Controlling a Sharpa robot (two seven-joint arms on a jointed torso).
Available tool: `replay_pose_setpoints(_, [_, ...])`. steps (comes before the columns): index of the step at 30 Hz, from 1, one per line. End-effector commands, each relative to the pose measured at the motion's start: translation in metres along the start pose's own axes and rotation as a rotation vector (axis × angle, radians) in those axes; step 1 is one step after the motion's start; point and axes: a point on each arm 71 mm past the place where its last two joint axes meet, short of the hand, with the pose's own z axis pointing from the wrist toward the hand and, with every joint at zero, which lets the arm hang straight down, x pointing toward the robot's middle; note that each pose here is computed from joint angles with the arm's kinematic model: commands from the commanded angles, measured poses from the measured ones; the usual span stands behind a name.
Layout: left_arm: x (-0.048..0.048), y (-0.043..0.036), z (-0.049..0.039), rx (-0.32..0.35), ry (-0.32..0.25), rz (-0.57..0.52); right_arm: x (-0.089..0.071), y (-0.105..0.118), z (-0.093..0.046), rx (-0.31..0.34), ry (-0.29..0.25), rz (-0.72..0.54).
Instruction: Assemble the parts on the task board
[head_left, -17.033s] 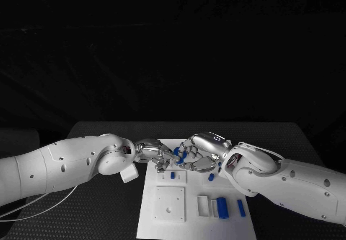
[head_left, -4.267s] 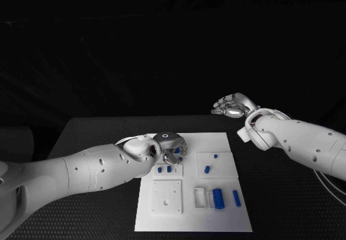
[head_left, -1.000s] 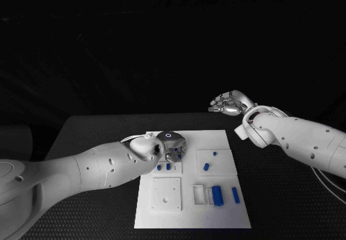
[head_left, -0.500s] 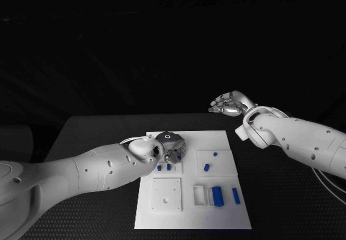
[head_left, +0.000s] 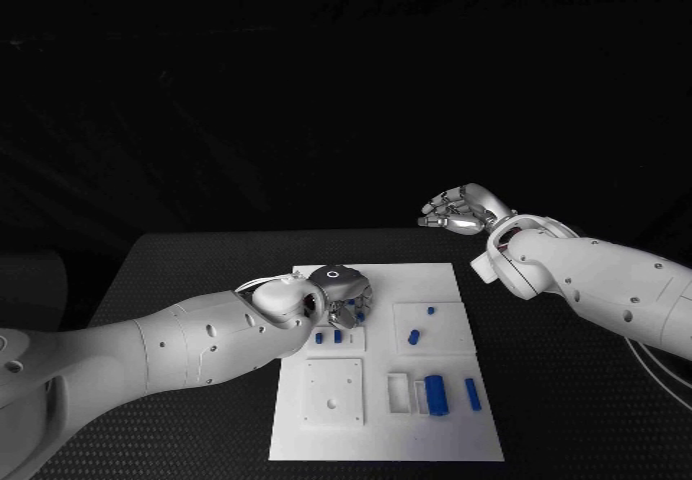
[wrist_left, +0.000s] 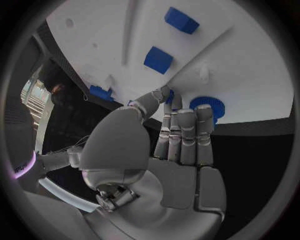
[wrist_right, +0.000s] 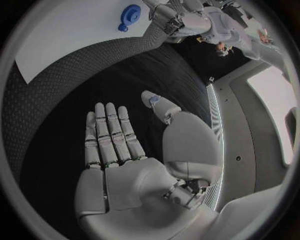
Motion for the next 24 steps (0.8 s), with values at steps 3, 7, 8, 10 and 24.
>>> replay_pose_setpoints(3, [-0.0103, -0.0004, -0.0012, -0.003, -0.036, -0.046, 0.001, 0.001, 0.0, -0.014, 0.013, -0.003])
replay_pose_setpoints(7, [-0.0157, 0.0007, -0.0054, -0.006, -0.042, -0.067, 0.0, 0.001, 0.0, -0.013, 0.012, -0.003])
replay_pose_setpoints(8, [-0.0165, 0.0012, -0.0065, -0.007, -0.043, -0.07, 0.0, 0.0, 0.0, -0.013, 0.012, -0.003])
replay_pose_setpoints(10, [-0.0173, 0.0029, -0.0102, -0.011, -0.043, -0.073, 0.0, 0.0, -0.001, -0.013, 0.012, -0.003])
replay_pose_setpoints(24, [-0.0156, 0.0317, -0.0361, -0.078, -0.032, -0.076, -0.003, -0.002, -0.002, -0.008, 0.007, -0.006])
